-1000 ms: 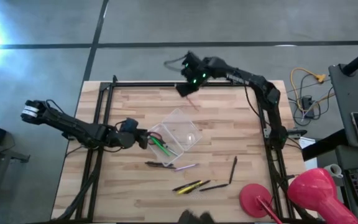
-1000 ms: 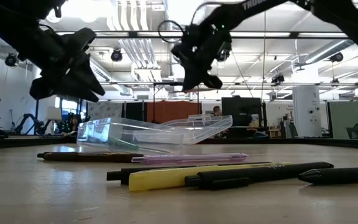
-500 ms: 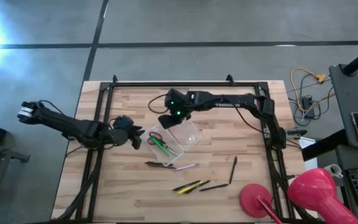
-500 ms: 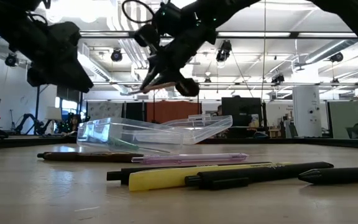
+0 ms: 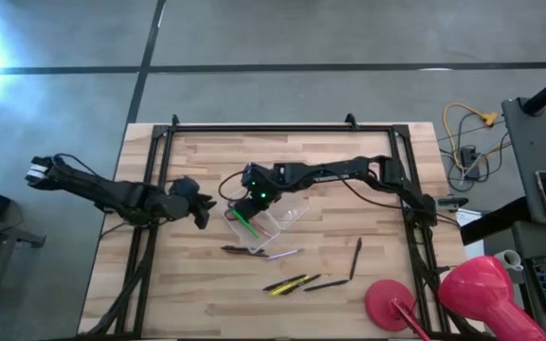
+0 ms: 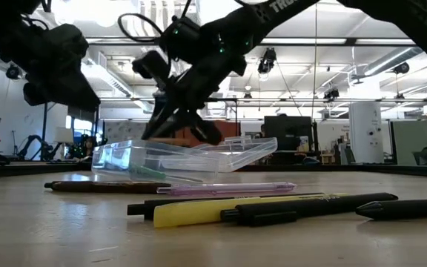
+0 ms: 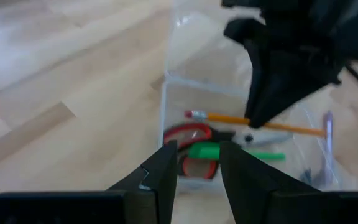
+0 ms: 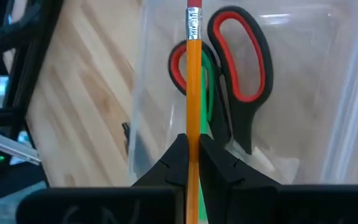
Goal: Pick & place school supplies into a supply box
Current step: Put the pencil into the transparent case, then put the black pen into the transparent case
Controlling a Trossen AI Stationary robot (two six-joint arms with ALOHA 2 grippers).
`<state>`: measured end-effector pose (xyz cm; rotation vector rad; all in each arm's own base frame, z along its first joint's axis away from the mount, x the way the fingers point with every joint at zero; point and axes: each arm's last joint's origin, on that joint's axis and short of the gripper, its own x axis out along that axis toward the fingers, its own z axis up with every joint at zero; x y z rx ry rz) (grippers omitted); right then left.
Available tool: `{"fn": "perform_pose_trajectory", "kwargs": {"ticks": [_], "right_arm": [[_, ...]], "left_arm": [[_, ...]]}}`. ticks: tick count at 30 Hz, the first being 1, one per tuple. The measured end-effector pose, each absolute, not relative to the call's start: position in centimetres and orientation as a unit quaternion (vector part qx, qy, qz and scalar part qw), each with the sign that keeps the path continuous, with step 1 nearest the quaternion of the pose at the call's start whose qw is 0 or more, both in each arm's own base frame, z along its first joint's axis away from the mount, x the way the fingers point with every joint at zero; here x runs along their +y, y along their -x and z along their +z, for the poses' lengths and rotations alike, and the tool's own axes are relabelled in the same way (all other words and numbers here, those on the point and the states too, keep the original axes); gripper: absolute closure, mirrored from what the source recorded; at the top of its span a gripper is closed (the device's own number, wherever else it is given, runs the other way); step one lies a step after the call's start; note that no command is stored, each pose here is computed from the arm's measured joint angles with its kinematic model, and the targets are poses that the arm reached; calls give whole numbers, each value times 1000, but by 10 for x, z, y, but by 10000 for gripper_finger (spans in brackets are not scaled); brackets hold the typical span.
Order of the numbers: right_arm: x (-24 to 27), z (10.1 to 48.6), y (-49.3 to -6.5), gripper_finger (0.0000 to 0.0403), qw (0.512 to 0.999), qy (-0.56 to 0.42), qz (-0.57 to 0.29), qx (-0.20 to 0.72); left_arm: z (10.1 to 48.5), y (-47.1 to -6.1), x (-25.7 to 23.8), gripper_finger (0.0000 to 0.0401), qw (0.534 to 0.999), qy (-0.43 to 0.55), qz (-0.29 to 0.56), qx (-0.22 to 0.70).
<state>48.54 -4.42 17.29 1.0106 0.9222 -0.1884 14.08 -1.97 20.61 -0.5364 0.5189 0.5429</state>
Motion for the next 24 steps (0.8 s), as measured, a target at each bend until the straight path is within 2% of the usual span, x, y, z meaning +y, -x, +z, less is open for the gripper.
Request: {"fn": "perform_pose_trajectory", "kwargs": {"ticks": [13, 17, 24], "right_arm": [[-43, 163, -488, 387, 833, -337, -36, 437], [-42, 164, -488, 361, 833, -338, -35, 437], [-42, 163, -487, 290, 831, -339, -33, 440]], "left_arm": [[195, -150, -27, 296, 882, 268, 230, 313], [189, -151, -33, 296, 874, 278, 217, 334], [182, -153, -48, 296, 864, 294, 203, 353]]}}
